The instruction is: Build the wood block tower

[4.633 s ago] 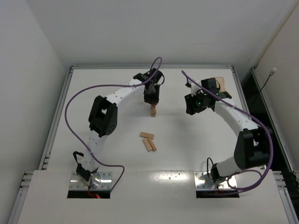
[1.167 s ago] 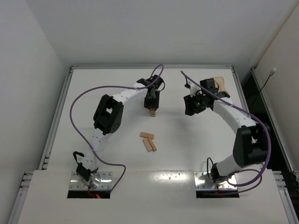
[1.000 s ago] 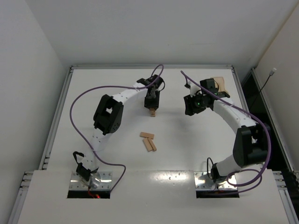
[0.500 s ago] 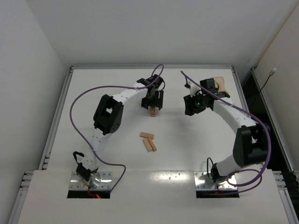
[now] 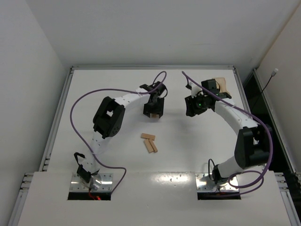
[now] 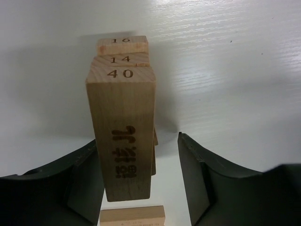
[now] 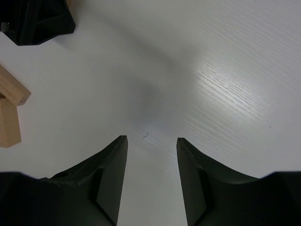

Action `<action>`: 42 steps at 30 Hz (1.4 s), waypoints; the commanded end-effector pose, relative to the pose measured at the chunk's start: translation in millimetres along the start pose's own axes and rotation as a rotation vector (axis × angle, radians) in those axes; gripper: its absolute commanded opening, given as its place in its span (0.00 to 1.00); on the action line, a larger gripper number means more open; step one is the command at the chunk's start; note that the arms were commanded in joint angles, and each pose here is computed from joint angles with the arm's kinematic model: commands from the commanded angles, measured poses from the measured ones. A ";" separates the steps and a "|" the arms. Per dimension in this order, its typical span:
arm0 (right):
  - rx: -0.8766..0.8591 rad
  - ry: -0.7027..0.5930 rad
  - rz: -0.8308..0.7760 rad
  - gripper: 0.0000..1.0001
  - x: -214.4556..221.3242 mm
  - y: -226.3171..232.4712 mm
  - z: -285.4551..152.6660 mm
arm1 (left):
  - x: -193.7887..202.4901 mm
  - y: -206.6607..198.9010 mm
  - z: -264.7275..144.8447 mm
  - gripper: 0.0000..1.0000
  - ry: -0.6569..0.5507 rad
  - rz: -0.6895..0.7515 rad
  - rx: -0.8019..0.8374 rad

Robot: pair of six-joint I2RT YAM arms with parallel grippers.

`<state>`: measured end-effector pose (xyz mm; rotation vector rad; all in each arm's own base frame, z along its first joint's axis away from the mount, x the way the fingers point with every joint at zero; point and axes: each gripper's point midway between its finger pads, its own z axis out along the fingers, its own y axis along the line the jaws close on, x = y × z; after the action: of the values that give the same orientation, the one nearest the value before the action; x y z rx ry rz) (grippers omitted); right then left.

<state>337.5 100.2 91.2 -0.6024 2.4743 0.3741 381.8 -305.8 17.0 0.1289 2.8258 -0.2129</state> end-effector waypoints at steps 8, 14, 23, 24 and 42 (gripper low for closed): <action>-0.011 -0.056 -0.013 0.43 -20.1 3.3 -4.9 | -13.3 -20.0 -23.6 0.47 -0.058 0.007 0.059; -0.011 -0.056 -0.014 0.43 -20.2 3.3 -4.9 | -12.5 -19.4 -17.5 0.43 -0.050 0.017 0.054; -0.011 -0.056 -0.014 0.43 -20.2 3.3 -4.9 | -12.5 -19.4 -17.5 0.36 -0.050 0.017 0.054; -0.011 -0.056 -0.014 0.43 -20.2 3.3 -4.9 | -12.5 -19.4 -17.5 0.36 -0.050 0.017 0.054; -0.003 -0.060 -0.032 0.40 -18.2 5.1 -6.2 | -36.0 -17.6 -67.6 0.77 -0.174 0.015 0.057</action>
<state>336.7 103.2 91.4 -0.6122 2.4714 0.3816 382.5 -307.9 25.3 0.1542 2.8021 -0.2146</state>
